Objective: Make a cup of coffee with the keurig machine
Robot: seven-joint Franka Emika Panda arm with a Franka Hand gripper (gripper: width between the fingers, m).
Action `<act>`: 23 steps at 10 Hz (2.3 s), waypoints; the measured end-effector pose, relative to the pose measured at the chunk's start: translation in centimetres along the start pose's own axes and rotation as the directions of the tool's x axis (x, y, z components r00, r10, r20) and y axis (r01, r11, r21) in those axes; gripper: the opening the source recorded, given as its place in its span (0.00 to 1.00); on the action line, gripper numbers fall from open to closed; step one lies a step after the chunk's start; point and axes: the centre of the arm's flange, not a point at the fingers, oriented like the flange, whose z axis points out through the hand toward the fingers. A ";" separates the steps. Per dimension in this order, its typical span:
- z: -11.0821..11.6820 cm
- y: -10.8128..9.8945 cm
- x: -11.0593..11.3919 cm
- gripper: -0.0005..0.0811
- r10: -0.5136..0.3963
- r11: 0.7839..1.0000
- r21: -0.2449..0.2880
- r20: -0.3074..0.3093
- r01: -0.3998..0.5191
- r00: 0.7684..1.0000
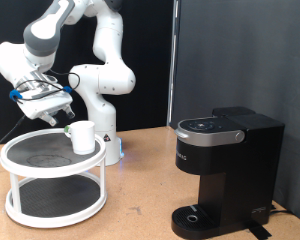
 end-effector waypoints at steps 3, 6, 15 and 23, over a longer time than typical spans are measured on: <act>1.4 -1.0 0.2 0.91 -0.006 1.000 0.006 -0.002 0.006 1.000; 2.6 -1.7 0.4 0.91 -0.004 1.000 0.007 0.002 0.004 1.000; 3.8 -1.9 0.6 0.19 -0.038 0.999 -0.024 0.013 0.038 0.999; 2.7 -0.7 -0.7 0.01 0.013 0.993 -0.117 0.045 -0.008 0.999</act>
